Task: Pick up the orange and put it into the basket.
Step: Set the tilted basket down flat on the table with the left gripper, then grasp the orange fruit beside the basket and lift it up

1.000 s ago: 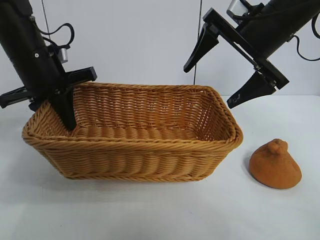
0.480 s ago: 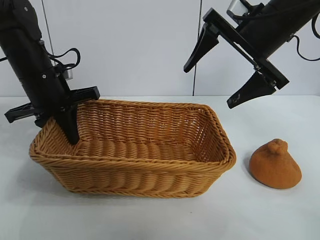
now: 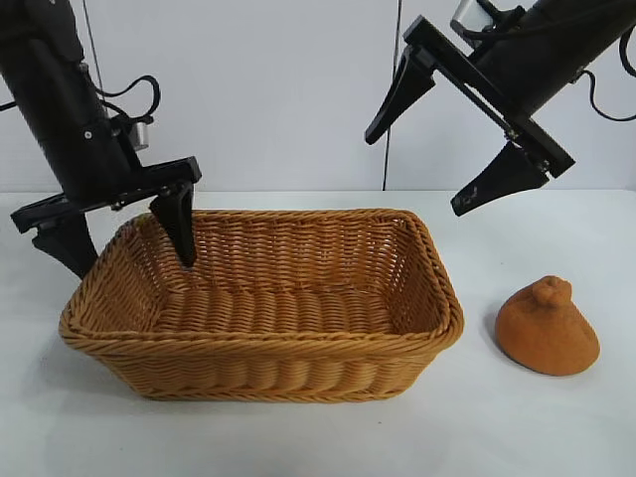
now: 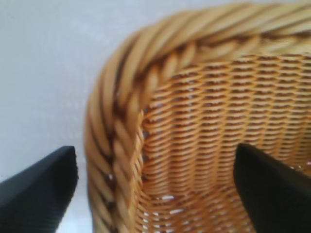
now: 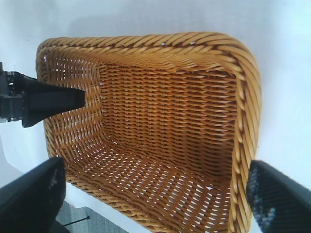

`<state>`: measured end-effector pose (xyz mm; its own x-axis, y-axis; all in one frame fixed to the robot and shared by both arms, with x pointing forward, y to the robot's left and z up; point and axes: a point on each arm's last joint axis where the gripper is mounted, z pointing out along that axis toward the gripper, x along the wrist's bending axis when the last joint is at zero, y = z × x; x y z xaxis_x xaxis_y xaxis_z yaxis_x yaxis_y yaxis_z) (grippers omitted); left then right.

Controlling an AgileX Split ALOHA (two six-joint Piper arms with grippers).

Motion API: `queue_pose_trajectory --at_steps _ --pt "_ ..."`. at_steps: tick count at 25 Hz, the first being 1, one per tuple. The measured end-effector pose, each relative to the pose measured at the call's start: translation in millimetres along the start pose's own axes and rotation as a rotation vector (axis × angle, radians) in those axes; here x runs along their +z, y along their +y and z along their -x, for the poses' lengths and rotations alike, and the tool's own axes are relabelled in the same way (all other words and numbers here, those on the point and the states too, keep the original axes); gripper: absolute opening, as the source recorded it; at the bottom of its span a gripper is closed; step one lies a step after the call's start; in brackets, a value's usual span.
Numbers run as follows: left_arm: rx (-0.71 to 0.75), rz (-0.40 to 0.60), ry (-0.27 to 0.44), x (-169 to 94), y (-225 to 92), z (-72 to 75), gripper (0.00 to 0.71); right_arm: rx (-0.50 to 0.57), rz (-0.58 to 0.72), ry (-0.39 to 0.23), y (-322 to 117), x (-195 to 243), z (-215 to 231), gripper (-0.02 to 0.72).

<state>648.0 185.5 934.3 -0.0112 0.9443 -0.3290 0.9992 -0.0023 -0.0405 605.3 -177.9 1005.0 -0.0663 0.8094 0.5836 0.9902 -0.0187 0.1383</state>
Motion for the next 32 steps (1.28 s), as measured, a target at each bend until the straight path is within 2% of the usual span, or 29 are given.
queue_pose_trajectory --at_steps 3,8,10,12,15,20,22,24,28,32 --pt "0.039 0.0 0.014 -18.9 6.1 6.8 0.634 0.0 -0.001 0.0 -0.1 0.0 0.0 0.694" --pt "0.105 0.106 0.064 -49.7 21.5 14.7 0.636 0.0 -0.021 0.004 -1.9 0.0 -0.3 0.694" --pt "0.127 0.137 0.104 -58.2 24.9 14.3 0.636 -0.001 -0.028 0.003 -2.5 0.0 -0.3 0.694" --pt "0.142 0.158 0.15 -64.6 26.7 10.0 0.636 -0.004 -0.028 -0.002 -2.6 0.0 0.1 0.694" --pt "0.12 0.175 0.186 -72.6 30.6 -6.4 0.636 -0.006 -0.029 -0.004 -2.6 0.0 0.4 0.694" --pt "0.026 0.2 0.206 -88.0 36.8 -50.0 0.636 -0.006 -0.029 -0.005 -2.6 0.0 0.5 0.694" --pt "0.0 0.207 0.215 -92.7 37.6 -62.6 0.636 -0.006 -0.029 -0.005 -2.6 0.0 0.5 0.694" --pt "-0.007 0.22 0.217 -99.1 36.4 -65.8 0.636 -0.006 -0.029 -0.005 -2.6 0.0 0.5 0.694" --pt "0.025 0.243 0.218 -115.6 24.7 -60.8 0.636 -0.006 -0.029 -0.005 -2.7 0.0 0.5 0.694" --pt "0.042 0.238 0.247 -131.7 -4.2 -58.4 0.636 -0.008 -0.03 -0.008 -2.7 0.0 0.7 0.694"
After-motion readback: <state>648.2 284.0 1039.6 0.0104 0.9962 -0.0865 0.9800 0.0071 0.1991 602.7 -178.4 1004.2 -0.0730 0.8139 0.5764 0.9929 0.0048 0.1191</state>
